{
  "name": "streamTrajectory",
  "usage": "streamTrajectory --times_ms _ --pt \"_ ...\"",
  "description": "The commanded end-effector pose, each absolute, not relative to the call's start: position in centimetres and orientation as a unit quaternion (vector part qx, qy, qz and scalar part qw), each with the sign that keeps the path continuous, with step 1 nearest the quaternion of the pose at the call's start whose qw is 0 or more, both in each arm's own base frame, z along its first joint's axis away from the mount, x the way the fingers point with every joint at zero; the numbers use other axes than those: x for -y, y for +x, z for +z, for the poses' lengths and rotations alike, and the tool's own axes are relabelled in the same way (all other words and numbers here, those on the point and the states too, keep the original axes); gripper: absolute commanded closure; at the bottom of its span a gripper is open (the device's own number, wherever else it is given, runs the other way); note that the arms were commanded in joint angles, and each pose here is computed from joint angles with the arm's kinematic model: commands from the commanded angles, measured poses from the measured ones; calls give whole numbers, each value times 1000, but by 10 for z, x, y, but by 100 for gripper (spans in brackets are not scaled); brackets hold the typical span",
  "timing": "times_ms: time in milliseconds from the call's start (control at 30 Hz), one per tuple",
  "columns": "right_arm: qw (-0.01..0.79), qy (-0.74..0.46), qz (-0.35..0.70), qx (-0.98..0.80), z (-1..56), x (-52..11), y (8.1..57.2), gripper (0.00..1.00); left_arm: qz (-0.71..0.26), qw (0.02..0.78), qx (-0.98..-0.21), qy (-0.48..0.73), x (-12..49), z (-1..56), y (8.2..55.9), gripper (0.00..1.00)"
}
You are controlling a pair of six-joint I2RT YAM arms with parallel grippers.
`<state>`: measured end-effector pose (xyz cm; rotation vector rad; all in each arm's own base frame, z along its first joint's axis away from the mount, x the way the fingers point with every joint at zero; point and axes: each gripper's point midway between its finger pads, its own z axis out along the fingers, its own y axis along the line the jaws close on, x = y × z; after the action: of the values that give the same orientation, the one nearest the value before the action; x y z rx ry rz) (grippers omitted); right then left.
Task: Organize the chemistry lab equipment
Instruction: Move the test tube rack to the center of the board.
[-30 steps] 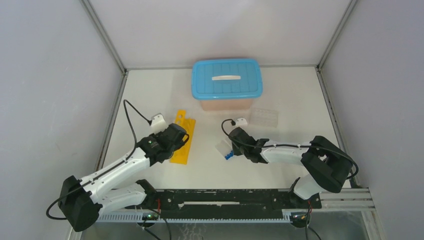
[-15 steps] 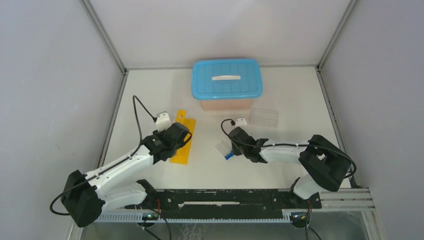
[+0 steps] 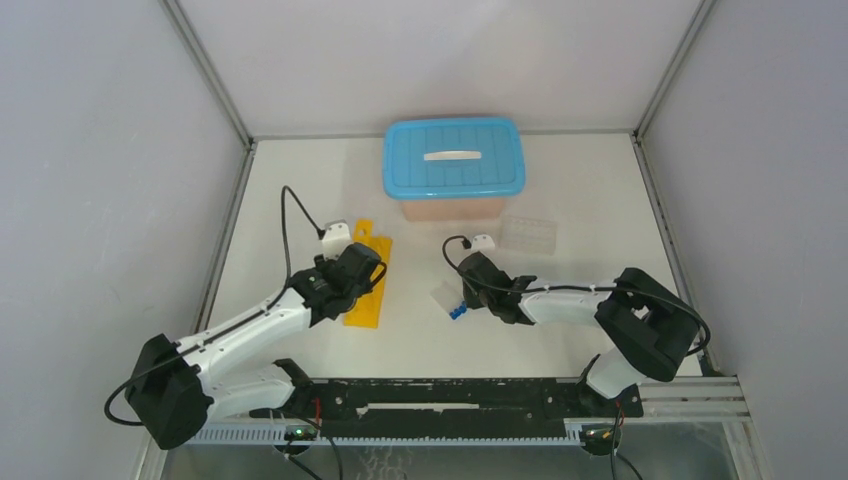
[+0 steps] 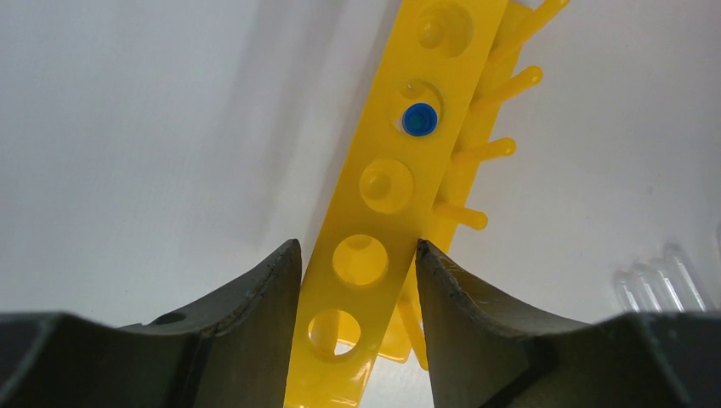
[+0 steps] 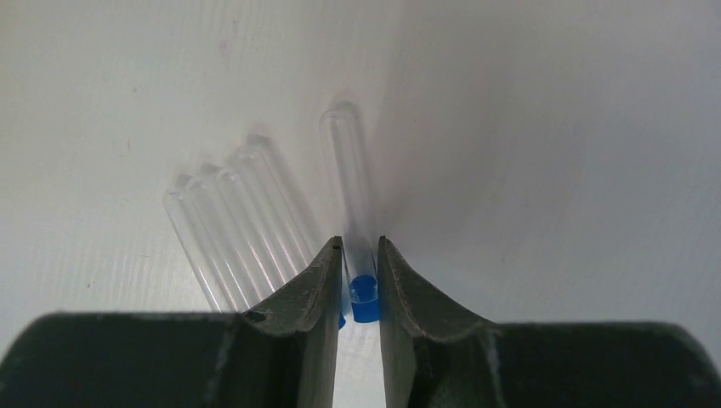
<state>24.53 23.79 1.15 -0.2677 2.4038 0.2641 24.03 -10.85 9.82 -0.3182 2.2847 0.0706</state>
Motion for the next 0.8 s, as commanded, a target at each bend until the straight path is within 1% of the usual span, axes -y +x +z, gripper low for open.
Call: streamTrajectory --times_ms 0,233,367,433,533,567,767 --pt "347 -103 105 -926 8 -240 248 71 33 398 -912 -94 110 88 241 44" --pt "346 -103 105 -927 7 -239 249 71 35 380 -920 -87 106 73 239 42" --pt "347 -101 107 -926 6 -237 249 71 34 382 -920 -82 105 73 242 44" --pt "346 -100 107 -927 6 -236 248 72 35 383 -919 -79 104 75 244 48" --pt "348 -100 108 -926 7 -234 249 74 37 386 -919 -72 103 77 245 70" --pt "347 -100 109 -926 7 -234 249 75 36 387 -919 -70 103 77 246 72" --pt "345 -99 110 -927 6 -231 249 77 27 387 -920 -48 107 80 246 73"
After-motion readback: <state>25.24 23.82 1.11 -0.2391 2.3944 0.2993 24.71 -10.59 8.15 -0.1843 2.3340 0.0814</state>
